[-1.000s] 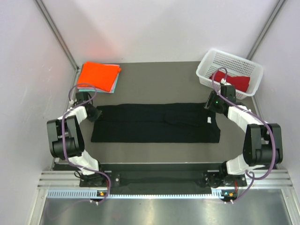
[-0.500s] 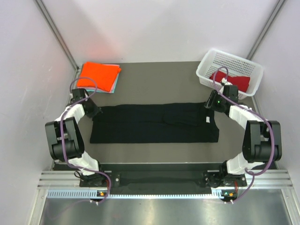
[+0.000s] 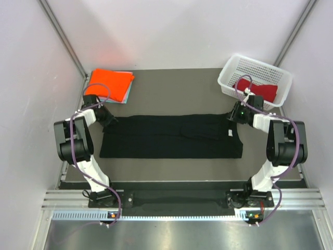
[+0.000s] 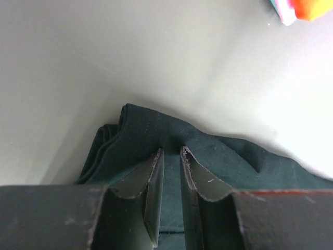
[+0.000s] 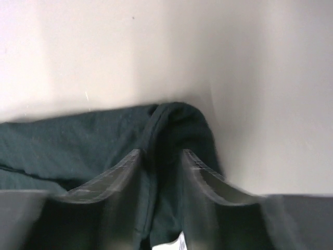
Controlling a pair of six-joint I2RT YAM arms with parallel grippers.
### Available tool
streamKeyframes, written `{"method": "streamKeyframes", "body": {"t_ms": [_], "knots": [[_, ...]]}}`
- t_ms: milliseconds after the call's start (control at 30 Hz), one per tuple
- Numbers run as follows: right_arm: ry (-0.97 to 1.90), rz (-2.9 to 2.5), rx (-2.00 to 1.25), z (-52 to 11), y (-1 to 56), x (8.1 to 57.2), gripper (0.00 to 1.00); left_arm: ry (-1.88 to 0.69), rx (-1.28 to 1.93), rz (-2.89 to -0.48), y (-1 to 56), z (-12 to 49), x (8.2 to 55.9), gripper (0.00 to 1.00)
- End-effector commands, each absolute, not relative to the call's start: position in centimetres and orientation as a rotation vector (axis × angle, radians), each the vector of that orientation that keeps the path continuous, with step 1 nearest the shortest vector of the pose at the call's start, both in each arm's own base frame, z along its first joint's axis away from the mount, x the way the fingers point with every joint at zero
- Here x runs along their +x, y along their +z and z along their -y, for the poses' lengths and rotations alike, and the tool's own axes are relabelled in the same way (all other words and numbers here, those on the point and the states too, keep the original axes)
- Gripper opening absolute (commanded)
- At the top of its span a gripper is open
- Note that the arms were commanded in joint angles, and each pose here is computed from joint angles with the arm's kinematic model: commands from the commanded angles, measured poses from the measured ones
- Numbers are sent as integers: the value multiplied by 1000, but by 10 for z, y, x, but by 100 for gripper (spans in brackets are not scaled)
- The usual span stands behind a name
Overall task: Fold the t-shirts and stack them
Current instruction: Fold the tshirt
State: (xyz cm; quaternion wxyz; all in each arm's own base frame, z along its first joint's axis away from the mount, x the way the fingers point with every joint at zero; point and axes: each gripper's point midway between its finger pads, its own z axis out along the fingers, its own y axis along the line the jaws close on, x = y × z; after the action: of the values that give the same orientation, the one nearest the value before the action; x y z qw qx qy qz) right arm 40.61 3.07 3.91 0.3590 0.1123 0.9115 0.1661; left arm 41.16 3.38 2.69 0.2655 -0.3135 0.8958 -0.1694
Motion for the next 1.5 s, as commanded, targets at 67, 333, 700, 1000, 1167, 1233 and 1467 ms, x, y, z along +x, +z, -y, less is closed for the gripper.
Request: {"method": "streamKeyframes", "body": {"t_ms": [67, 333, 700, 1000, 1167, 1233, 1467], "knots": [[500, -2227, 267, -26, 61, 443, 12, 12, -999, -2515, -22, -88, 380, 25], [521, -2222, 431, -17, 52, 446, 0, 274, -1173, -2503, -37, -117, 344, 23], [629, -2213, 327, -48, 63, 468, 13, 440, -1300, -2427, -28, -150, 324, 24], [597, -2264, 199, -101, 61, 494, 21, 518, -1475, -2295, -19, -182, 303, 25], [617, -2252, 162, -126, 69, 511, 21, 497, -1552, -2220, -7, -194, 299, 26], [619, -2249, 181, -131, 76, 512, 24, 429, -1511, -2220, 3, -192, 311, 26], [430, -2322, 551, -123, 118, 477, 39, 220, -1374, -2143, 67, -189, 359, 27]]}}
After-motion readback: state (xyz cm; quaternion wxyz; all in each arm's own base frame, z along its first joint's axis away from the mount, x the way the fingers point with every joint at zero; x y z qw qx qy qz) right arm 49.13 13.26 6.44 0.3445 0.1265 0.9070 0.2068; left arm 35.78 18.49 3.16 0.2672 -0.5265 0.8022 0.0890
